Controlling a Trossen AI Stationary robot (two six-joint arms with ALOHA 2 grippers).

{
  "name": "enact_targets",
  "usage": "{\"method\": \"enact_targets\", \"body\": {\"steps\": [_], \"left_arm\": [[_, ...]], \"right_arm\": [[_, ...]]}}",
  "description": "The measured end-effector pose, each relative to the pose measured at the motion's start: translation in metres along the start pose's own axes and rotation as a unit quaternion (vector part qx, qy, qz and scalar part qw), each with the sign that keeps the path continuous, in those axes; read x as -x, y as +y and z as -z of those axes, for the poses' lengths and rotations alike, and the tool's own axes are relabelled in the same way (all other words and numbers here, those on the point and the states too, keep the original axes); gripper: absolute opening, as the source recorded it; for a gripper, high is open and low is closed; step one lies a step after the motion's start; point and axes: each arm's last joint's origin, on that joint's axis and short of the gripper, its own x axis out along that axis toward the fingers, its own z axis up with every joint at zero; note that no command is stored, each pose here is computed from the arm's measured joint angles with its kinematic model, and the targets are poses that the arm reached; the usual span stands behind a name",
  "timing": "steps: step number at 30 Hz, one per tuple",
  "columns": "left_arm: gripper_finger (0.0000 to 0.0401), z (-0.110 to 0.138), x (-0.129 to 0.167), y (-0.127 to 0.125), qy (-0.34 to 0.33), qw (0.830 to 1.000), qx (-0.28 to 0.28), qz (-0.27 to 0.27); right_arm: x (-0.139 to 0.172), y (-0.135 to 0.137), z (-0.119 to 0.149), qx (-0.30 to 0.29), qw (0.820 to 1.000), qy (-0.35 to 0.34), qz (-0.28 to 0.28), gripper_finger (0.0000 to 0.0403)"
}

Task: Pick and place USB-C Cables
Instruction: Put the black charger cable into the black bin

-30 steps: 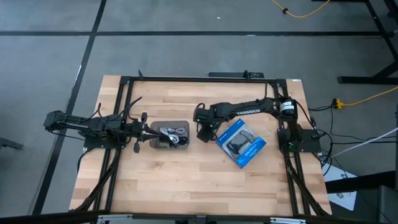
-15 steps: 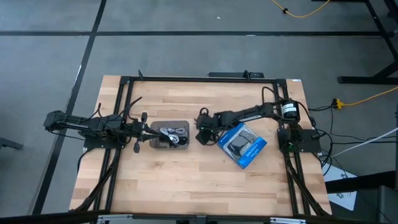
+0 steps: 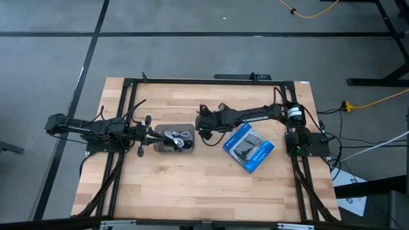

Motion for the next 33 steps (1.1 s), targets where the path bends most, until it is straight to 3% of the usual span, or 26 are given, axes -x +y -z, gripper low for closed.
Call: {"method": "enact_targets", "body": {"steps": [2,5,11,16,24,26,33], "left_arm": [[0.0041,0.000,0.000,0.000,0.000,1.000,0.000,0.000],[0.0041,0.000,0.000,0.000,0.000,1.000,0.000,0.000],[0.0041,0.000,0.000,0.000,0.000,1.000,0.000,0.000],[0.0041,0.000,0.000,0.000,0.000,1.000,0.000,0.000],[0.0041,0.000,0.000,0.000,0.000,1.000,0.000,0.000],[0.0041,0.000,0.000,0.000,0.000,1.000,0.000,0.000],[0.0041,0.000,0.000,0.000,0.000,1.000,0.000,0.000]], "right_arm": [[0.014,0.000,-0.013,-0.013,0.999,-0.034,0.015,0.0046],[0.032,0.004,-0.031,-0.007,0.997,-0.075,-0.016,0.0046],[0.046,0.024,-0.053,0.023,0.969,-0.150,-0.195,0.0046],[0.035,0.037,-0.060,-0.009,0.955,-0.181,-0.235,0.0046],[0.010,0.058,-0.052,0.022,0.943,-0.154,-0.295,0.0047],[0.011,0.059,-0.052,0.027,0.936,-0.149,-0.318,0.0062],[0.013,0.059,-0.054,0.025,0.932,-0.157,-0.326,0.0172]]}}
